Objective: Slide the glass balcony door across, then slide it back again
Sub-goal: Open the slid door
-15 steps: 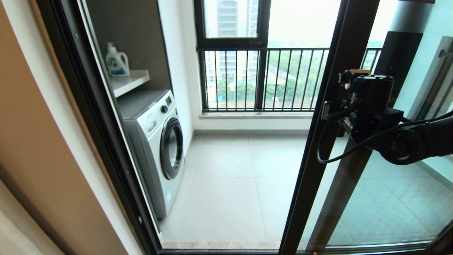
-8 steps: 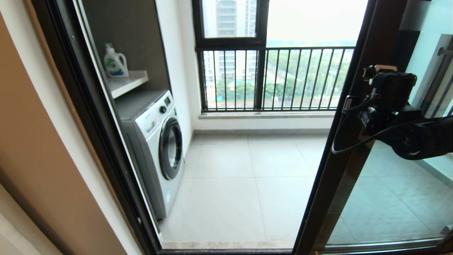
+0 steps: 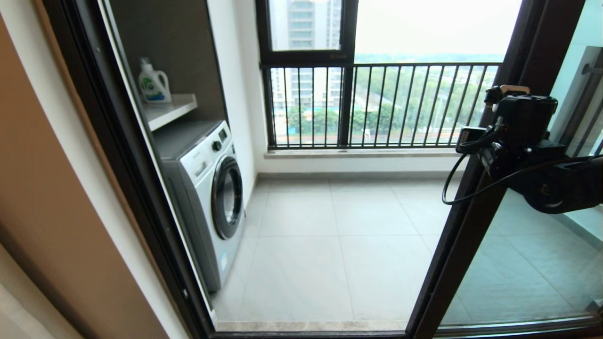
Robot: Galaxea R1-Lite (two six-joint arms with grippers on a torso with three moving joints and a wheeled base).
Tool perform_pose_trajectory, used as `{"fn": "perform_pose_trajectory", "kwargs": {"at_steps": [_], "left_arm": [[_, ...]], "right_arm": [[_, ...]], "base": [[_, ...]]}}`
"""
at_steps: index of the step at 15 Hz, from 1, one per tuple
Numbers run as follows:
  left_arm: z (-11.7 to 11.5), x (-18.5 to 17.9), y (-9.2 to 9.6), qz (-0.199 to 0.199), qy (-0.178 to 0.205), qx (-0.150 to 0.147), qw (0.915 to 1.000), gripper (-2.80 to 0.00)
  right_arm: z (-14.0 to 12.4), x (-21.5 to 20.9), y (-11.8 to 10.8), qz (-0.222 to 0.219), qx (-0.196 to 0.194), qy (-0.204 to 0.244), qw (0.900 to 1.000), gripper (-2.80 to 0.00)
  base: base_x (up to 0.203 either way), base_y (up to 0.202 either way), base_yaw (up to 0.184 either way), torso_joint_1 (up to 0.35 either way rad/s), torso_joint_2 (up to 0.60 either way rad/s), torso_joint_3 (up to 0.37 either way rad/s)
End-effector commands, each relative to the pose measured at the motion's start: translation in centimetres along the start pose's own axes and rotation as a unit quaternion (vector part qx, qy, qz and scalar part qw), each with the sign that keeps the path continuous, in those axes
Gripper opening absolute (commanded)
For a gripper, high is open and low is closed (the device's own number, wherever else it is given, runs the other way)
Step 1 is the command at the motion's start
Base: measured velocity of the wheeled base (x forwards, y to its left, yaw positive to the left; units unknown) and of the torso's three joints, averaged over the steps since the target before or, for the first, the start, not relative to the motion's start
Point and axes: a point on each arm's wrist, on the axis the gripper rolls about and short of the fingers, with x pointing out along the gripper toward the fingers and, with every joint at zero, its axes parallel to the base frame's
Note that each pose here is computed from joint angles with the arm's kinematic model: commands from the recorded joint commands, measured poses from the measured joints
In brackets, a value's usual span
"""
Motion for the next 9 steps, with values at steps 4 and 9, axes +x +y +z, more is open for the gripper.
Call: {"fn": "perform_pose_trajectory", "kwargs": {"at_steps": [4,9], "left_arm": [[0.0,0.0,0.0,0.000,0.001,0.000,1.0000,-2.80],[0.0,0.0,0.0,0.000,0.001,0.000,1.0000,-2.80]], "right_arm": [[0.3,-0.9,0.2,0.011,0.002,-0.002,1.000,-2.80],[0.7,-4.8,-0.5,0.090,0.005,-0.014,0.996,-2.80]], "base": [[0.000,0.000,0.000,0.000,0.00,0.000],[0.000,0.000,0.000,0.000,0.00,0.000]]}}
